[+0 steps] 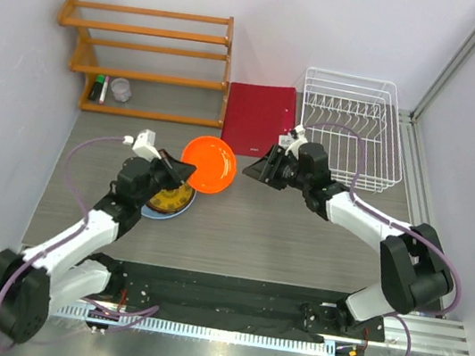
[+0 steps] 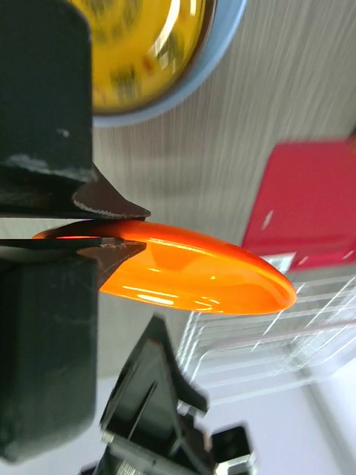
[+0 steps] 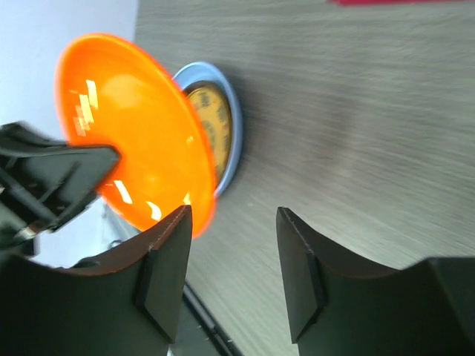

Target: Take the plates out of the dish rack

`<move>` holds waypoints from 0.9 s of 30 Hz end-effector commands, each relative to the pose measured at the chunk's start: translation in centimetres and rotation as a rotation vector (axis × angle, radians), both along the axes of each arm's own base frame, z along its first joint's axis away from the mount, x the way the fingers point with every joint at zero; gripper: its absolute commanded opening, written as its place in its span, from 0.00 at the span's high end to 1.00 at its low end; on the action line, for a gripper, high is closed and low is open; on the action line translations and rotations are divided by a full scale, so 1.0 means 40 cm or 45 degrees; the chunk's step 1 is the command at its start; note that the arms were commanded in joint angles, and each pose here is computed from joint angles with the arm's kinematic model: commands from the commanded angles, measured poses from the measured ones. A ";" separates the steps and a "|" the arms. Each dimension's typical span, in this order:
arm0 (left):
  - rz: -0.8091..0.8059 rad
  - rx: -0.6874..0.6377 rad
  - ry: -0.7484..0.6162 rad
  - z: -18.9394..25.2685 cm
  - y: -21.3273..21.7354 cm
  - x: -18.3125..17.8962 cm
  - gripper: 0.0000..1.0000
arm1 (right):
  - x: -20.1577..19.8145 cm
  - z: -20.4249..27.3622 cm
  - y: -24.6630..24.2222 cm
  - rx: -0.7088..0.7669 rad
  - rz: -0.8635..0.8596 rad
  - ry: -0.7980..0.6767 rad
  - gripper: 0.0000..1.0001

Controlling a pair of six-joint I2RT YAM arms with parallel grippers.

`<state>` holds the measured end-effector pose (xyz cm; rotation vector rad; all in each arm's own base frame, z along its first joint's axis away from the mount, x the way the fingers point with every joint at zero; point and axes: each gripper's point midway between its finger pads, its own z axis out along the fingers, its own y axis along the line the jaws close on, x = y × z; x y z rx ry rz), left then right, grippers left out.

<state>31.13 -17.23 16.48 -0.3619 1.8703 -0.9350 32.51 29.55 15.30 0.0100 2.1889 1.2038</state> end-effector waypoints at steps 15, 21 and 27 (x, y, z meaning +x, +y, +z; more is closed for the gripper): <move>0.617 0.430 0.235 -0.139 0.287 -0.068 1.00 | 0.040 0.049 -0.076 -0.208 -0.123 -0.169 0.43; 0.645 0.474 0.289 -0.178 0.302 -0.075 1.00 | 0.041 0.037 -0.083 -0.224 -0.128 -0.156 0.43; 0.647 0.485 0.336 -0.203 0.305 -0.087 0.75 | 0.040 0.025 -0.089 -0.242 -0.127 -0.148 0.43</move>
